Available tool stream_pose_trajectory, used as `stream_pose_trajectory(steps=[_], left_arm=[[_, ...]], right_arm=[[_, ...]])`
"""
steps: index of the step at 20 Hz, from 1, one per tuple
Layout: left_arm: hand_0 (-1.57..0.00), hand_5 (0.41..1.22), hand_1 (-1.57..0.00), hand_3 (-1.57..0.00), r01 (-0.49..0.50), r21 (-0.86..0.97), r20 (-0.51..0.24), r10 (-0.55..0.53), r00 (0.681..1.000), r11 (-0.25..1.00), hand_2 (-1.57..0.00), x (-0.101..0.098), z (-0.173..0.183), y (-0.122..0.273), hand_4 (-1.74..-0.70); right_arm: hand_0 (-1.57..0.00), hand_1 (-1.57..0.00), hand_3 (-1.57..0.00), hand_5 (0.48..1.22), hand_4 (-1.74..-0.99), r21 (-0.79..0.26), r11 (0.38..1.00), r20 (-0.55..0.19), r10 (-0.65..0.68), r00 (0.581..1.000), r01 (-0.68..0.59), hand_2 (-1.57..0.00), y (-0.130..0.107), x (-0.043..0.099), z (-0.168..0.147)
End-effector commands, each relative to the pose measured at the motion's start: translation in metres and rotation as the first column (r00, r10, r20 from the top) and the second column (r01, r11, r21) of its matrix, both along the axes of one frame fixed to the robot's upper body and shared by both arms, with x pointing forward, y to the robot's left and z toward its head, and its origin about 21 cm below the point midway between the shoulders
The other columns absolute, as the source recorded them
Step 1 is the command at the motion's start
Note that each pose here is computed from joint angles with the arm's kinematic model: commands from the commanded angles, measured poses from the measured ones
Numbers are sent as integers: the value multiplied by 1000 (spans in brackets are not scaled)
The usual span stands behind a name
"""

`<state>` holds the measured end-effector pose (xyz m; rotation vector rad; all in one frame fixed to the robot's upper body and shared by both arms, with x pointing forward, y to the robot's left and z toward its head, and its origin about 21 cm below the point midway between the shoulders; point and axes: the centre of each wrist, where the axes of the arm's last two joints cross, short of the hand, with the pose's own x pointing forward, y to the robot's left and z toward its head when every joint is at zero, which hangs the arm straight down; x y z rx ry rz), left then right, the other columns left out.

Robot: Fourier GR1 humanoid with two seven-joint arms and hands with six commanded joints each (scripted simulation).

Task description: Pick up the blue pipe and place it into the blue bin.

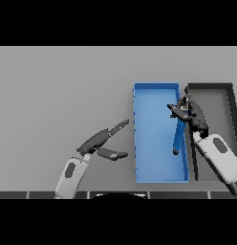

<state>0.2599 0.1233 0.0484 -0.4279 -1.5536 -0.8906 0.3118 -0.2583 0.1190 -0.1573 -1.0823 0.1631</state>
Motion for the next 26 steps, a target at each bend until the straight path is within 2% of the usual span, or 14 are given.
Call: stream_pose_trajectory(steps=[1, 3, 4, 6, 9, 15, 18, 22, 26], left_arm=[[1, 422, 1, 1, -1, 1, -8, 1, 1000, 1000, 1, -1, -2, 0, -878], [1, 427, 1, 1, -4, 0, -9, 4, 1000, 1000, 1, 0, 0, -1, -878], [1, 428, 1, 1, -8, 3, -11, 8, 1000, 1000, 1, 1, 1, 1, -878], [1, 429, 1, 1, -5, -4, -11, 5, 1000, 1000, 1, 1, 1, 0, -881], [1, 428, 1, 1, -3, -3, -14, 3, 1000, 1000, 1, 0, 0, -1, -886], [1, 428, 1, 1, -7, -5, -9, 7, 1000, 1000, 1, -3, -2, -3, -886], [1, 429, 1, 1, -16, -1, -9, 16, 1000, 1000, 1, -1, -2, -1, -888], [1, 431, 1, 1, -11, -4, -6, 11, 1000, 1000, 1, -3, -3, 1, -886], [1, 431, 1, 1, -11, 3, -1, 11, 1000, 1000, 1, -1, -4, 3, -885]], right_arm=[[-937, -855, -504, 1221, -1503, -27, 1000, -44, -14, 999, 13, -856, -3, 2, 1], [-599, -547, -322, 1221, -1337, -72, 997, -108, 29, 994, -36, -548, -1, 3, 0], [-479, -437, -258, 1186, -1275, -99, 992, -143, 67, 987, -81, -438, 2, 3, 0], [-306, -279, -164, 1084, -1175, -159, 975, -194, 125, 973, -157, -280, 5, 1, 1], [-156, -143, -84, 934, -1083, -227, 944, -230, 186, 955, -238, -143, 6, -1, 1], [-40, -37, -21, 759, -1046, -295, 910, -265, 214, 940, -290, -37, 10, -2, -4], [-20, -18, -10, 696, -1033, -307, 907, -266, 209, 941, -288, -18, 10, -1, -5], [-8, -7, -4, 665, -1022, -319, 900, -267, 216, 939, -298, -7, 8, 4, -3], [-6, -5, -3, 649, -1022, -317, 893, -282, 233, 931, -319, -5, 10, 2, -7]])
